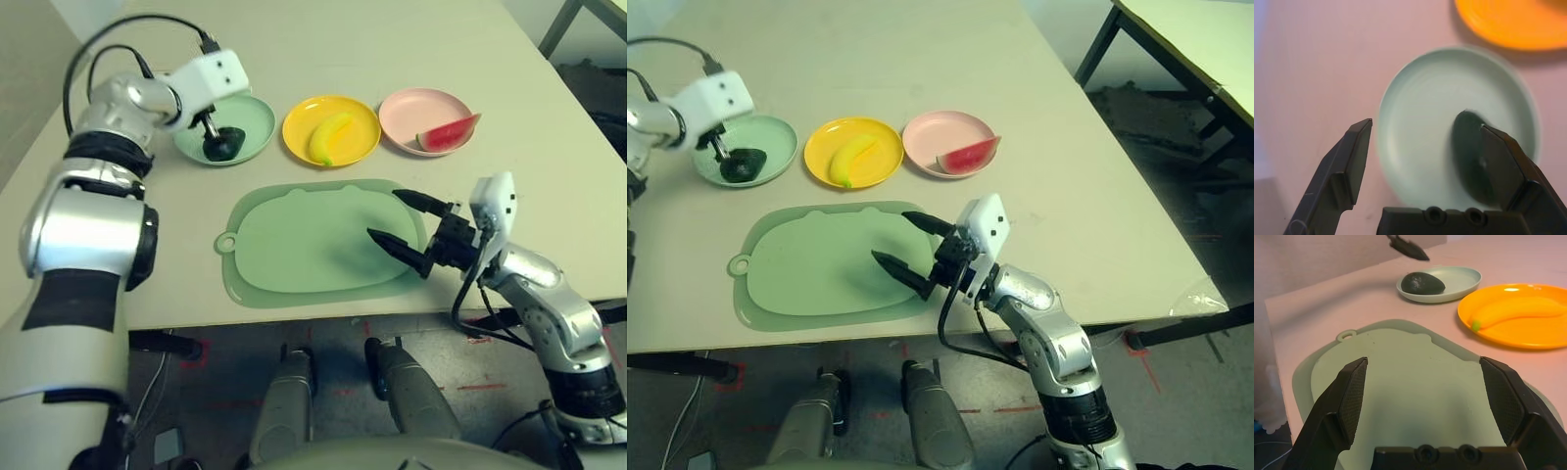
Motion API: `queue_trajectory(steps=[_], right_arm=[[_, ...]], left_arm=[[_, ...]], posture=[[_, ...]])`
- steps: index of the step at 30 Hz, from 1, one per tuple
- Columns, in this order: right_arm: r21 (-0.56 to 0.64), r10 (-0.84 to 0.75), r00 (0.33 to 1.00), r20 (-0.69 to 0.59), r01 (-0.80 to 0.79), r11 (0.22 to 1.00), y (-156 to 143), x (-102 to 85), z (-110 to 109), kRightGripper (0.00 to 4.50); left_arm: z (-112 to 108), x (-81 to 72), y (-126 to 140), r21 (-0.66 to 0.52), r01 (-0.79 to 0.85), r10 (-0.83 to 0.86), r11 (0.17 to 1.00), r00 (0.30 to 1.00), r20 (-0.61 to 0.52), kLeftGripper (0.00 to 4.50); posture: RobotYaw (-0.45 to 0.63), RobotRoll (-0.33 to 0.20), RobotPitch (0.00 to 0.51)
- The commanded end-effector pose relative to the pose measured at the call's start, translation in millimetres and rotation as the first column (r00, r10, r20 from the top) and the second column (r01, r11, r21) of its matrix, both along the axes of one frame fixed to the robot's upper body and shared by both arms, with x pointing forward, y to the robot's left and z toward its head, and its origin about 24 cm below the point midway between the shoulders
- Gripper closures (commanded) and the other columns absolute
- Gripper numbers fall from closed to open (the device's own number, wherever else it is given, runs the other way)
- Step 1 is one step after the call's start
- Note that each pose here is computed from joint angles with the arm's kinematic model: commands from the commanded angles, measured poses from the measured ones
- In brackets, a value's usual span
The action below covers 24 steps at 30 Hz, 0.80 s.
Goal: Place the fruits into color-matched plates.
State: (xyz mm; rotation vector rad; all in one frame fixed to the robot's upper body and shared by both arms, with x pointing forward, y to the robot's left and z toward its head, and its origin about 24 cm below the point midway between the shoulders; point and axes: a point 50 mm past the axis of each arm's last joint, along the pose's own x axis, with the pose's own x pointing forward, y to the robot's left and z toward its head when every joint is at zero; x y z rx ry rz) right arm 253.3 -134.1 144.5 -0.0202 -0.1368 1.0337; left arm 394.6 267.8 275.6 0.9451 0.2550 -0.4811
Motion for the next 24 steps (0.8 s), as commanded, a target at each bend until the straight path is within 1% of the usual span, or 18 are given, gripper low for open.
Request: queue_trajectory(steps=[1, 4, 6, 8, 11, 14, 17, 19, 24], right_arm=[[0.006, -0.039, 0.999, 0.001, 0.039, 0.999, -6.5, 2.7, -4.2, 0.0], [0.024, -0.146, 0.989, 0.023, 0.146, 0.989, -22.6, 7.3, -5.2, 0.0], [0.02, -0.188, 0.982, 0.033, 0.187, 0.982, -30.3, 9.0, -6.9, 0.0], [0.042, -0.279, 0.96, 0.024, 0.278, 0.96, -45.7, 11.4, -10.3, 0.0], [0.068, -0.396, 0.918, 0.023, 0.394, 0.917, -67.3, 14.2, -12.3, 0.0], [0.105, -0.481, 0.876, 0.02, 0.477, 0.873, -84.7, 16.3, -11.2, 0.0], [0.107, -0.514, 0.857, 0.033, 0.508, 0.855, -101.6, 12.4, -9.7, 0.0], [0.11, -0.544, 0.839, 0.024, 0.539, 0.835, -115.2, 10.2, -9.9, 0.0], [0.091, -0.592, 0.806, 0.011, 0.589, 0.803, -134.1, 11.3, -18.2, 0.0]], left_arm=[[8.6, -8.8, 13.7, -0.203, -0.001, -0.003, 0.979, 1.0, -0.017, 0.02], [6.2, -20.3, 36.3, -0.393, -0.014, 0.015, 0.92, 1.0, 0.0, 0.02], [2.1, -25.3, 45.1, -0.463, -0.012, 0.019, 0.886, 1.0, 0.011, 0.02], [-9.7, -32.2, 57.8, -0.561, -0.021, 0.038, 0.828, 0.999, 0.019, 0.02], [-29.7, -41.4, 70.7, -0.668, -0.019, 0.066, 0.744, 0.997, 0.045, 0.02], [-49.1, -51.2, 76.6, -0.726, -0.022, 0.096, 0.687, 0.994, 0.061, 0.02], [-69.7, -66.1, 79.3, -0.77, -0.043, 0.153, 0.637, 0.986, 0.072, 0.02], [-85.7, -77.8, 79.6, -0.794, -0.077, 0.201, 0.603, 0.978, 0.058, 0.02], [-114.1, -100.1, 77.7, -0.819, -0.15, 0.282, 0.554, 0.959, 0.014, 0.02]], posture=[[-0.18, 0.0, 0.201], [-0.16, 0.0, 0.201], [-0.15, 0.0, 0.205], [-0.13, 0.0, 0.206], [-0.12, 0.0, 0.207], [-0.1, 0.0, 0.213], [-0.09, 0.0, 0.217], [-0.08, 0.0, 0.218], [-0.06, 0.0, 0.22]])
